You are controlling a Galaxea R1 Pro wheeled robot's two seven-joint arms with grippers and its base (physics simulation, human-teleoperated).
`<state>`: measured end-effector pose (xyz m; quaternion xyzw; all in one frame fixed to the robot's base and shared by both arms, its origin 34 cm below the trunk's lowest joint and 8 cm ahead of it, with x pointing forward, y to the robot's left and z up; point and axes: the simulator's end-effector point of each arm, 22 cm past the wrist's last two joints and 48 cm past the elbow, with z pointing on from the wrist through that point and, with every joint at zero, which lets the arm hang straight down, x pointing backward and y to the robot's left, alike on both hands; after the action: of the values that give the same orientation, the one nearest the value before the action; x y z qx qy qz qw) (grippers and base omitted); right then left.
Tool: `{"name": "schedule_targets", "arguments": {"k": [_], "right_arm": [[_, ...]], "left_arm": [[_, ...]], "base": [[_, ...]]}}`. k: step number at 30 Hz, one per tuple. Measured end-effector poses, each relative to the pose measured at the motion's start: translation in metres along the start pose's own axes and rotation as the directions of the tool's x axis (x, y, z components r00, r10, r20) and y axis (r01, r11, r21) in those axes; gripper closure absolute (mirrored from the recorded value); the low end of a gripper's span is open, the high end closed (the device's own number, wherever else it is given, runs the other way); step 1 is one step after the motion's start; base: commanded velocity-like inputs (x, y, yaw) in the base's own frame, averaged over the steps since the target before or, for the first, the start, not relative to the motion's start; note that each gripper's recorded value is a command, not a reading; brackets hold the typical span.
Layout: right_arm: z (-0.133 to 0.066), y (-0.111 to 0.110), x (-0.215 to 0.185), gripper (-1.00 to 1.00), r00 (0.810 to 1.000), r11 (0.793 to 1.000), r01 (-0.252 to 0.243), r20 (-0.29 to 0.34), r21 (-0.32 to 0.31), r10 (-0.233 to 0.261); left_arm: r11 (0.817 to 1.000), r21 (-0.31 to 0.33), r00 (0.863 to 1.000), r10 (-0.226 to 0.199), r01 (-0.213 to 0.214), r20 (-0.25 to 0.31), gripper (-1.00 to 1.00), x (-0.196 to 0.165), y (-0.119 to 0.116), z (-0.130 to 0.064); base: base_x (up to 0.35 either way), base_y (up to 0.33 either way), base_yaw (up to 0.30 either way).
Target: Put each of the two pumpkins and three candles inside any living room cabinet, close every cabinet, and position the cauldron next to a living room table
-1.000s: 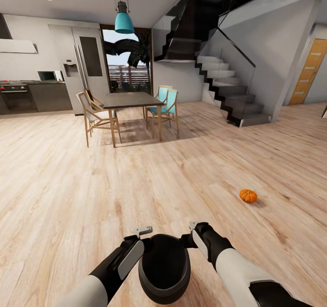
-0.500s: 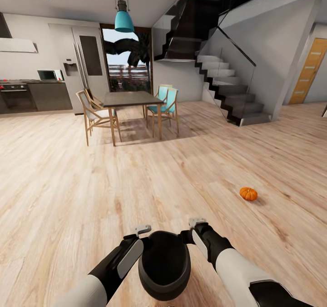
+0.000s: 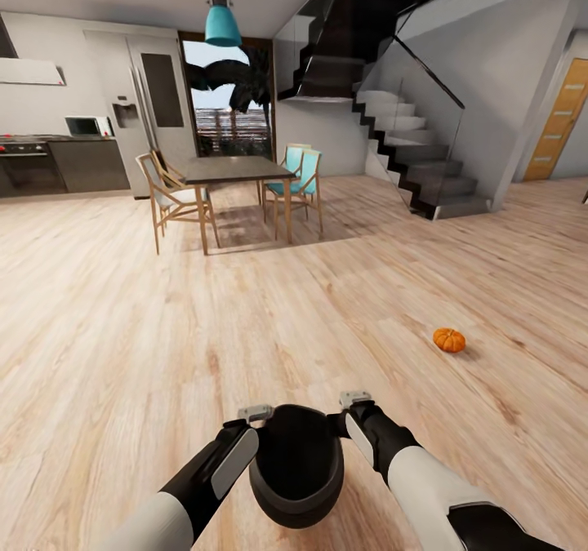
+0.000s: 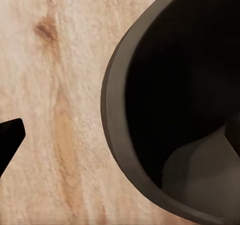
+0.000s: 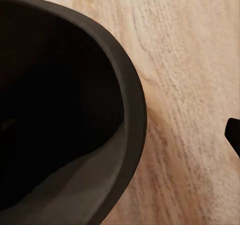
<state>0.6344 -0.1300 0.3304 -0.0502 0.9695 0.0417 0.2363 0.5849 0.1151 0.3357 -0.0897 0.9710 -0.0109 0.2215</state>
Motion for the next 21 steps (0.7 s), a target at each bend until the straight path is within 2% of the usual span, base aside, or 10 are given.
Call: {"name": "schedule_targets", "arguments": {"k": [6, 10, 14, 21], "right_arm": [[0.010, 0.001, 0.010, -1.00, 1.000, 1.000, -0.004, -0.020, -0.008, 0.004], [0.010, 0.001, 0.008, -1.00, 1.000, 1.000, -0.004, -0.018, -0.010, 0.004], [0.009, 0.002, 0.007, -1.00, 1.000, 1.000, -0.009, -0.015, -0.013, 0.009], [0.009, 0.002, 0.004, -1.00, 1.000, 1.000, -0.020, -0.008, -0.017, 0.020]], "left_arm": [[1.000, -0.003, 1.000, 0.004, -0.004, -0.014, -1.00, 0.001, 0.000, 0.008], [1.000, 0.001, 0.999, 0.012, -0.012, 0.035, -1.00, -0.036, -0.007, -0.002], [0.999, 0.001, 0.999, 0.046, -0.046, 0.025, -1.00, -0.048, -0.013, -0.008], [0.998, 0.002, 0.998, 0.063, -0.063, 0.028, -1.00, -0.063, -0.017, -0.013]], "base": [[0.000, 0.000, 0.003], [0.000, 0.000, 0.130], [0.000, 0.000, 0.133], [0.000, 0.000, 0.041]]}}
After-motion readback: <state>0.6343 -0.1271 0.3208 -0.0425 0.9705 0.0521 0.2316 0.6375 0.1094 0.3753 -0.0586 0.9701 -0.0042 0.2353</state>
